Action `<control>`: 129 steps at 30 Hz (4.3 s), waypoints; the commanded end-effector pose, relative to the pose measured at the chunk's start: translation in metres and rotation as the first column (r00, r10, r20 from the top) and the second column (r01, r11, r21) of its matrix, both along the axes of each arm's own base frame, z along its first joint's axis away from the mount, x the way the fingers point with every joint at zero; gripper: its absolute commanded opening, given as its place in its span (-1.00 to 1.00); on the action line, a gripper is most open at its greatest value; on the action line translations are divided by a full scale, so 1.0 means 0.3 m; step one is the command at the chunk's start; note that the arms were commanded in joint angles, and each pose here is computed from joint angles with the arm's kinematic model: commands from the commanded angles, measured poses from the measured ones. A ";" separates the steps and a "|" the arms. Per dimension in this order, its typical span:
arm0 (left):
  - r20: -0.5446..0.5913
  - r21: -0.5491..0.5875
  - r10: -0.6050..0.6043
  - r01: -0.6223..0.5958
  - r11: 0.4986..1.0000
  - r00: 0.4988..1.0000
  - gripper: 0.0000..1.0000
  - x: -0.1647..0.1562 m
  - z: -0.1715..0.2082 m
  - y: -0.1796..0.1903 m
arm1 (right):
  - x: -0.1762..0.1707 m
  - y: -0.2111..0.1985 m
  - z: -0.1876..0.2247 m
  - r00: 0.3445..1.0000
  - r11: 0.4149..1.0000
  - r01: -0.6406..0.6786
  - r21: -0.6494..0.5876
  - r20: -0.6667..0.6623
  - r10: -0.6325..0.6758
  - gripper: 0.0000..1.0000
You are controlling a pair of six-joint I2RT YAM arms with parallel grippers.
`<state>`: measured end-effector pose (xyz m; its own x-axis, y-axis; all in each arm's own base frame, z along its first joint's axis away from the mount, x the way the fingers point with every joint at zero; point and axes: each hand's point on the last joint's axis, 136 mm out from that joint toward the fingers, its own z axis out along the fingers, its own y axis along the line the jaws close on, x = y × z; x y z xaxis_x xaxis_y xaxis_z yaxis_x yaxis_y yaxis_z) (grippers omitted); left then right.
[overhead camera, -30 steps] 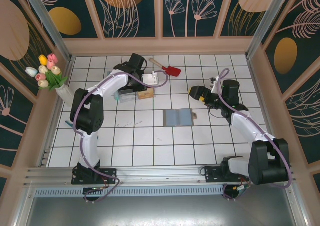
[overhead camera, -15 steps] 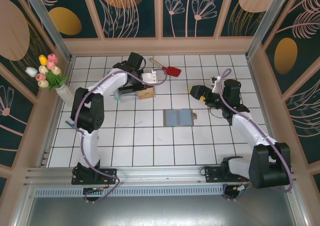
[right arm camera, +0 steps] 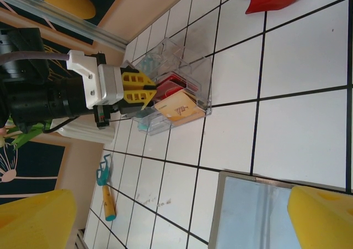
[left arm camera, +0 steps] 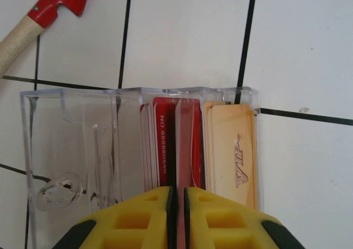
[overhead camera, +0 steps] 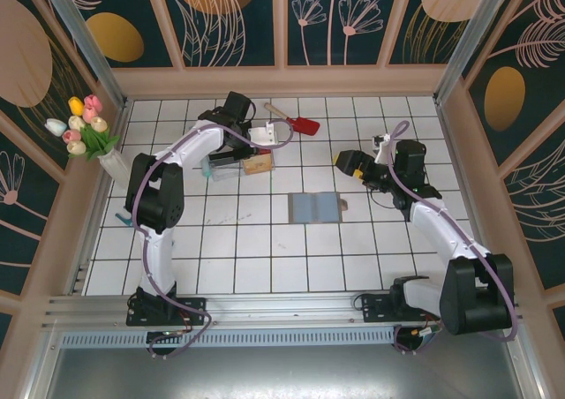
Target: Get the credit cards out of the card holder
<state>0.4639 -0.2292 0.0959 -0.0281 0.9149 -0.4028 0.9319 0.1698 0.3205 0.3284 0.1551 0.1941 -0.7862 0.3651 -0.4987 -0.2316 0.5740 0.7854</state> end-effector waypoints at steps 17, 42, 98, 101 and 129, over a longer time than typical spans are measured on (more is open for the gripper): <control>0.097 -0.205 0.073 -0.052 0.977 0.993 -0.49 0.004 0.216 -0.043 | 0.013 -0.005 -0.016 0.998 0.995 0.051 -0.082 -0.019 -0.053 0.97; 0.164 -0.638 0.924 -0.677 0.367 0.346 0.66 -0.049 0.423 0.434 | -0.094 0.292 -0.483 0.982 0.660 -0.138 -0.739 -0.187 -0.005 0.98; -0.412 -0.711 0.910 -0.607 -0.356 -0.050 0.98 -0.356 0.326 0.720 | 0.128 0.128 -0.023 0.952 0.821 0.305 -0.483 0.139 -0.272 0.97; -0.356 -0.754 0.934 -0.579 -0.310 -0.038 0.97 -0.357 0.356 0.739 | 0.174 0.033 0.054 0.907 0.765 0.420 -0.488 0.241 -0.344 0.98; -0.094 -0.851 0.993 -0.523 -0.046 0.066 0.98 -0.313 0.197 0.882 | 0.048 -0.742 -0.176 0.490 0.275 0.866 -0.418 0.594 -0.638 0.98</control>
